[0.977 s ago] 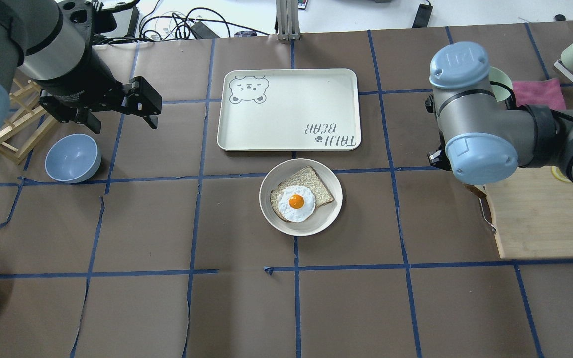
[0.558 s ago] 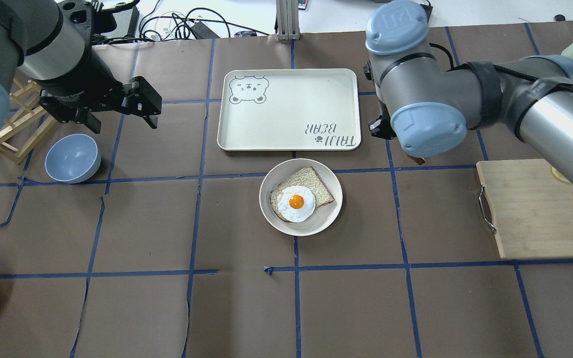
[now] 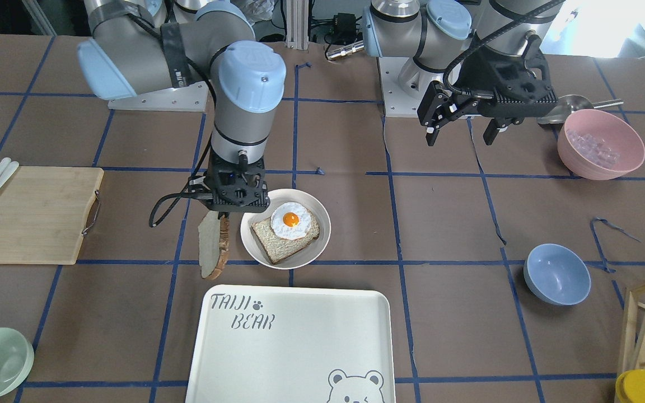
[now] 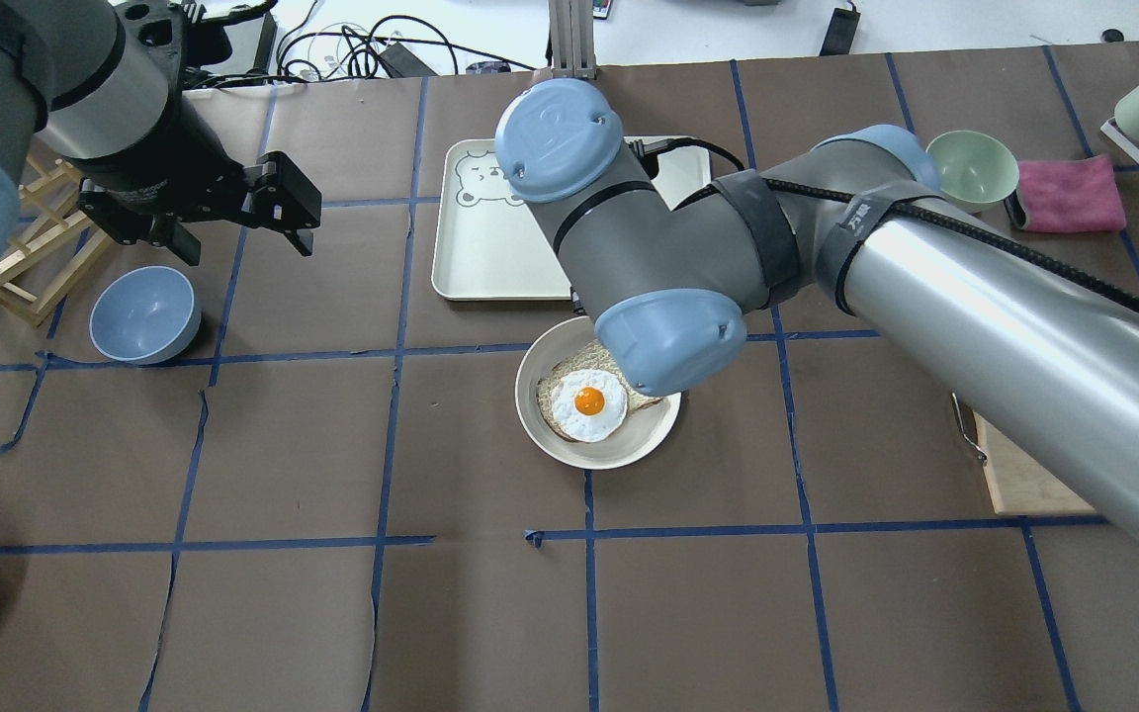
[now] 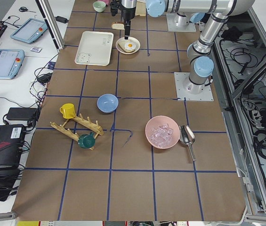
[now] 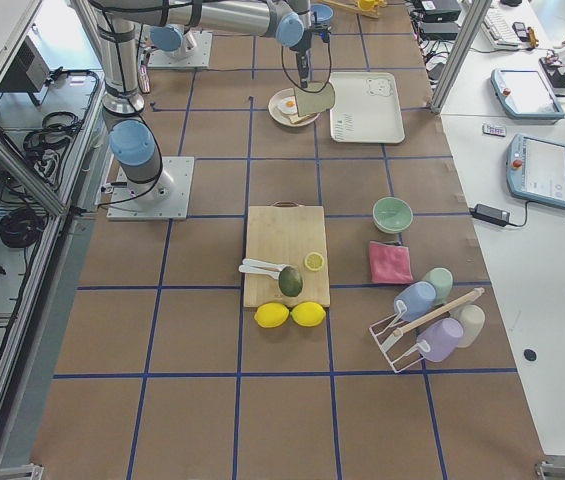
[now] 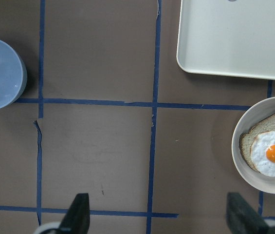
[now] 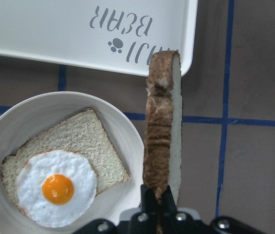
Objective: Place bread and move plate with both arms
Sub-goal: 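Lift the bread slice and carry it over the white plate, then lower the bread slice onto the egg toast and open the right gripper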
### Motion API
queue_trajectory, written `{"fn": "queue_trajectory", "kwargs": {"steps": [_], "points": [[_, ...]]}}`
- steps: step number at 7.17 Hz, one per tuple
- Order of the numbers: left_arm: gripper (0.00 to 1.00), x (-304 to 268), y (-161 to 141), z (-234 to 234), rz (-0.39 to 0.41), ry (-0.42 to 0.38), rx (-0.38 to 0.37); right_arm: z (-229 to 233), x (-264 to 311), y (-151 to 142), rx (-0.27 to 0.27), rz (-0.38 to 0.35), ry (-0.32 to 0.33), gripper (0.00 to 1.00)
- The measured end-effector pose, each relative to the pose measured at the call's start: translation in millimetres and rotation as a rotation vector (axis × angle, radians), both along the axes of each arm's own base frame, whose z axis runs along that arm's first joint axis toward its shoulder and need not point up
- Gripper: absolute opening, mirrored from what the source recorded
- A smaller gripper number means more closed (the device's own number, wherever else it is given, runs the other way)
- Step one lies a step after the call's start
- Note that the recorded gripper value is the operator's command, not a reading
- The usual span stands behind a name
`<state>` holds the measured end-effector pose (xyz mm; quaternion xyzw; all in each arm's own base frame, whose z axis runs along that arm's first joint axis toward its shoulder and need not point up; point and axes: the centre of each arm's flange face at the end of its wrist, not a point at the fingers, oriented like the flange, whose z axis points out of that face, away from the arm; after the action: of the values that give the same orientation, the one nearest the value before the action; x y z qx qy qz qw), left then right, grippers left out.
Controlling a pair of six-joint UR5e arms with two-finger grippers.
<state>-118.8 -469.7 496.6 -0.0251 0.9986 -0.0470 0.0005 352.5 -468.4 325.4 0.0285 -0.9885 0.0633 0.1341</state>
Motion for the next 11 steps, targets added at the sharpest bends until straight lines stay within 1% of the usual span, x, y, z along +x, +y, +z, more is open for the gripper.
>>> {"fn": "queue_trajectory", "kwargs": {"steps": [1,3,4,6,9,11], "points": [[1.0,0.0,0.0,0.0,0.0,0.0,0.0,-9.8,11.5,12.1,0.005,-0.046,-0.014,0.0],[1.0,0.0,0.0,0.0,0.001,0.0,0.0,-24.0,29.8,26.7,0.04,-0.163,-0.097,0.0],[1.0,0.0,0.0,0.0,0.001,0.0,0.0,-31.8,39.6,32.3,0.051,-0.19,-0.11,0.0],[1.0,0.0,0.0,0.0,0.001,0.0,0.0,-45.5,52.2,39.2,0.066,-0.189,-0.1,0.0],[1.0,0.0,0.0,0.0,0.0,0.0,0.0,-46.9,50.3,36.1,0.037,-0.176,-0.052,0.0],[1.0,0.0,0.0,0.0,0.001,0.0,0.0,-53.2,50.0,35.5,0.038,-0.182,-0.043,0.0]]}}
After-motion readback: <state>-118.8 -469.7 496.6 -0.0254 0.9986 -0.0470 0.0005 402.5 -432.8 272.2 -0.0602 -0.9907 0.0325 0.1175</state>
